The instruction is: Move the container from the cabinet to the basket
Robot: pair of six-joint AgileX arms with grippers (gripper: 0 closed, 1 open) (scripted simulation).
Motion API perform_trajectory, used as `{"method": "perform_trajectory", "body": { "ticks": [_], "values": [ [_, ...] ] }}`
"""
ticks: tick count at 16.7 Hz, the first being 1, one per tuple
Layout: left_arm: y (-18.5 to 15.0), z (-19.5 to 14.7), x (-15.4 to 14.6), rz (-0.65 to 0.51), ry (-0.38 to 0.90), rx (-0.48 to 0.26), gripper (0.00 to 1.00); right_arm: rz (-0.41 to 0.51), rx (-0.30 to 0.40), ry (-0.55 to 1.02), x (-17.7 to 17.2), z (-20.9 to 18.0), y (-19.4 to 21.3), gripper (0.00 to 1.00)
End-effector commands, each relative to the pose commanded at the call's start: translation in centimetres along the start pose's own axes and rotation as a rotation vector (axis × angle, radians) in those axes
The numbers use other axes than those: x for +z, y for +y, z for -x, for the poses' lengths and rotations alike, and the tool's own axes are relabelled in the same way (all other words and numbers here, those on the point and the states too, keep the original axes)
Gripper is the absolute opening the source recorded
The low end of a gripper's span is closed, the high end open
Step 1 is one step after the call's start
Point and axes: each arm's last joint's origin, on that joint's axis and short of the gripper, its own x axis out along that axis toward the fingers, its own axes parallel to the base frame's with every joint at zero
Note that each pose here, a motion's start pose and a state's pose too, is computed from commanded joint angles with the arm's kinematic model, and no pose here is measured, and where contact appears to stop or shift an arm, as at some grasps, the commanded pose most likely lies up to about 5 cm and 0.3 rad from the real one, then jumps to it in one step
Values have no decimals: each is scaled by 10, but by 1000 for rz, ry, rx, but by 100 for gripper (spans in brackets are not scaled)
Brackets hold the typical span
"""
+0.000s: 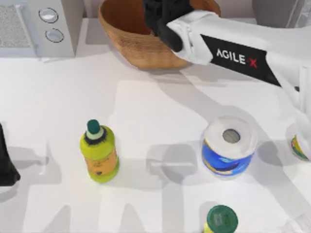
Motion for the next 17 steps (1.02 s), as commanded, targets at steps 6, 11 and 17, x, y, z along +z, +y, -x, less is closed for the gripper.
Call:
{"method": "perform_trajectory", "body": {
  "ticks": [6, 11, 17],
  "values": [
    [0, 0, 0, 0, 0, 0, 100, 4, 8, 5, 14, 3, -13, 100],
    [0, 0, 0, 0, 0, 0, 100, 20, 5, 24, 66, 30, -80, 100],
    [0, 0, 0, 0, 0, 0, 100, 30, -1, 46, 115, 112, -185, 100]
  ]
}}
